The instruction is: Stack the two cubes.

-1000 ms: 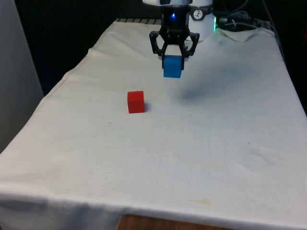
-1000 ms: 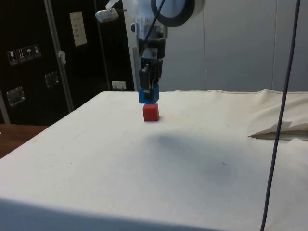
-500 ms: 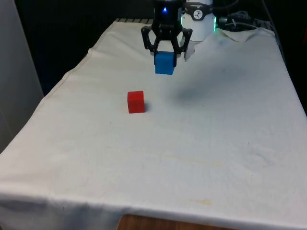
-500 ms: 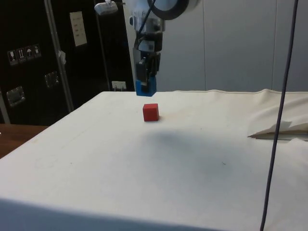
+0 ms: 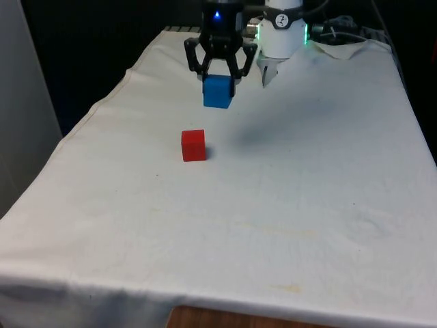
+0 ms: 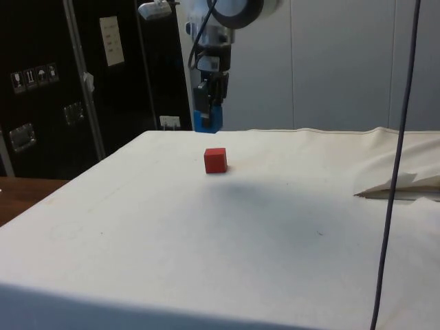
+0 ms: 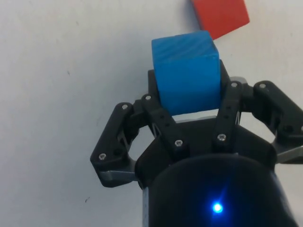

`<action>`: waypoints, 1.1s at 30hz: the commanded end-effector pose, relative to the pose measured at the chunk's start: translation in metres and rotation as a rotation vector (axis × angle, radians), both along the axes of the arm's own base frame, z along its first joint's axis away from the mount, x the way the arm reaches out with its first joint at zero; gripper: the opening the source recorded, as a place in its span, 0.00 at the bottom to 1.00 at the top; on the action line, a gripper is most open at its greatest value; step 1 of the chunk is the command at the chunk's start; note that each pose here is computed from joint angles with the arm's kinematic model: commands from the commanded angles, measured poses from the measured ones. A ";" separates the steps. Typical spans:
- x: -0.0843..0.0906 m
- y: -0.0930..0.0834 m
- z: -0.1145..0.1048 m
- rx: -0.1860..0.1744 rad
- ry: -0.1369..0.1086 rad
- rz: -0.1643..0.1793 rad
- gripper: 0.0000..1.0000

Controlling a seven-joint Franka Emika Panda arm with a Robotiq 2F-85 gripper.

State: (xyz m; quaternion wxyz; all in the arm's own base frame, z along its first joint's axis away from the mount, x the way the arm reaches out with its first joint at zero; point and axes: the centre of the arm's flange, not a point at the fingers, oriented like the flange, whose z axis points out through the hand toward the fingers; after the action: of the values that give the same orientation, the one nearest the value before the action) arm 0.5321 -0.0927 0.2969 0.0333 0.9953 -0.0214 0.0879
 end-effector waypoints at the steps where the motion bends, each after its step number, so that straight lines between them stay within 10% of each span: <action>1: 0.002 -0.001 0.000 0.010 0.003 0.000 0.00; 33: 0.013 -0.048 -0.031 -0.015 0.026 -0.047 0.00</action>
State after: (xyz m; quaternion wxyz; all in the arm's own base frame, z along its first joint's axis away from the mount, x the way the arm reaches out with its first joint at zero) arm 0.5446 -0.1403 0.2665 0.0471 0.9953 -0.0438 0.0718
